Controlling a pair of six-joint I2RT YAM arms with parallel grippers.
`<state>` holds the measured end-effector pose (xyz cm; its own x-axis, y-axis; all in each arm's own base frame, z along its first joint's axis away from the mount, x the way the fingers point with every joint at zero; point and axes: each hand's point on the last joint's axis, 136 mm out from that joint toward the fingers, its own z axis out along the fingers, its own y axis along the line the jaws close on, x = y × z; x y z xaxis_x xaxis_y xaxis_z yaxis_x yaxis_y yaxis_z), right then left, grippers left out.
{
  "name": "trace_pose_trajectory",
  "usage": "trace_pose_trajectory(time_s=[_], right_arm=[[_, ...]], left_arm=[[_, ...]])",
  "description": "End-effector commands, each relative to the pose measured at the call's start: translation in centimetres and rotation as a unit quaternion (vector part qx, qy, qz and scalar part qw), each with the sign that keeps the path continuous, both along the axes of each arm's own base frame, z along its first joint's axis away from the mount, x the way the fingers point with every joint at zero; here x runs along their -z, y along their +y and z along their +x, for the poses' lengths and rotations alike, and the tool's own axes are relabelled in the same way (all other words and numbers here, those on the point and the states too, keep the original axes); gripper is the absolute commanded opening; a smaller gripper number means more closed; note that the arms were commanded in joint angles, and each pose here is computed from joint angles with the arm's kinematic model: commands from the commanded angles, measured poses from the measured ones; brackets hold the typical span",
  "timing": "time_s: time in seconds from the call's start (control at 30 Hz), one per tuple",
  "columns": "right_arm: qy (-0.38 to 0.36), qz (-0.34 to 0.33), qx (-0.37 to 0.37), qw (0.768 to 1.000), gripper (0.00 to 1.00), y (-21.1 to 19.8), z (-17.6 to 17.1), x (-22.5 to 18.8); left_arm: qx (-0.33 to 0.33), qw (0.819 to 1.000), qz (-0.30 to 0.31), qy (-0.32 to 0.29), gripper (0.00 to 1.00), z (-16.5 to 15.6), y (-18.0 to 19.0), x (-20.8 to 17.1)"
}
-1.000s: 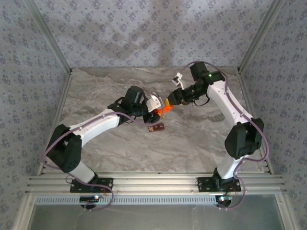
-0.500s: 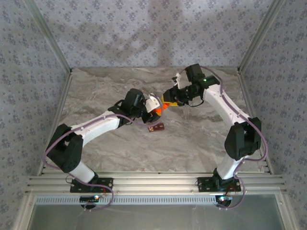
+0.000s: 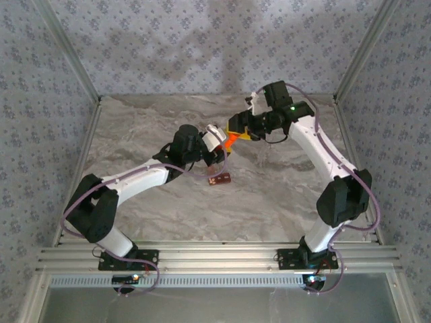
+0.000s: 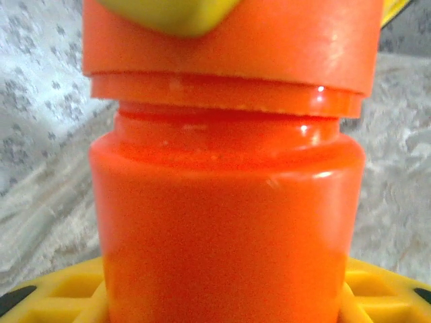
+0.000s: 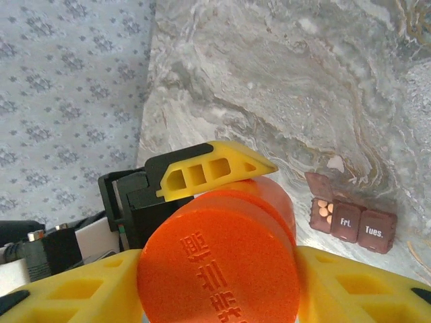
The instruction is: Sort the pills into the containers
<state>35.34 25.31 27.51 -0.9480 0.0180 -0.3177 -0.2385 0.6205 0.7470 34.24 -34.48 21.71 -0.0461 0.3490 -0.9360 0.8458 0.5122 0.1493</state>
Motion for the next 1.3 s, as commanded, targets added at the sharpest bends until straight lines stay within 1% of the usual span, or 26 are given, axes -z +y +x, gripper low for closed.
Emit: trace_pose_trajectory(time_s=[0.0, 0.13, 0.4, 0.57, 0.7, 0.87, 0.97, 1.0, 1.03, 1.13, 1.2, 1.27], right_arm=[[0.009, 0.018, 0.001, 1.000, 0.60, 0.0, -0.9, -2.0], [-0.002, 0.021, 0.003, 1.000, 0.67, -0.1, -0.6, -2.7], [-0.027, 0.031, 0.011, 0.999, 0.77, -0.8, -0.3, -4.4], [-0.051, 0.053, 0.030, 0.997, 0.89, -2.1, 0.0, -6.2], [-0.068, 0.070, 0.044, 0.994, 0.92, -3.0, 0.3, -7.6], [-0.092, 0.094, 0.070, 0.989, 0.91, -4.6, 0.9, -9.2], [-0.147, 0.112, 0.100, 0.978, 0.88, -6.7, 1.5, -11.0], [-0.166, 0.112, 0.106, 0.974, 0.88, -7.2, 1.7, -11.2], [-0.202, 0.099, 0.106, 0.969, 0.87, -7.9, 1.7, -11.5], [-0.284, 0.047, 0.077, 0.954, 0.86, -8.4, 1.3, -11.1], [-0.329, 0.028, 0.042, 0.943, 0.85, -8.0, 0.5, -10.8], [-0.363, 0.026, 0.015, 0.931, 0.85, -7.4, -0.2, -10.4]], left_arm=[[0.014, 0.993, -0.092, -0.072, 0.00, 0.3, -1.8, -7.0], [0.012, 0.993, -0.096, -0.071, 0.00, 0.5, -1.8, -7.1], [0.012, 0.993, -0.099, -0.070, 0.00, 0.5, -1.9, -7.3], [0.011, 0.993, -0.100, -0.067, 0.00, 0.7, -2.0, -7.4], [0.011, 0.993, -0.101, -0.067, 0.00, 0.8, -2.1, -7.5], [0.011, 0.992, -0.104, -0.064, 0.00, 0.8, -2.1, -7.5], [0.021, 0.992, -0.114, -0.060, 0.00, 0.4, -2.3, -7.9], [0.027, 0.991, -0.116, -0.057, 0.00, 0.2, -2.4, -8.0], [0.035, 0.990, -0.123, -0.054, 0.00, 0.0, -2.5, -8.3], [0.063, 0.985, -0.154, -0.035, 0.00, -0.8, -2.7, -9.4], [0.079, 0.982, -0.170, -0.021, 0.00, -1.3, -2.9, -10.0], [0.098, 0.978, -0.185, -0.008, 0.00, -1.9, -3.2, -10.6]])
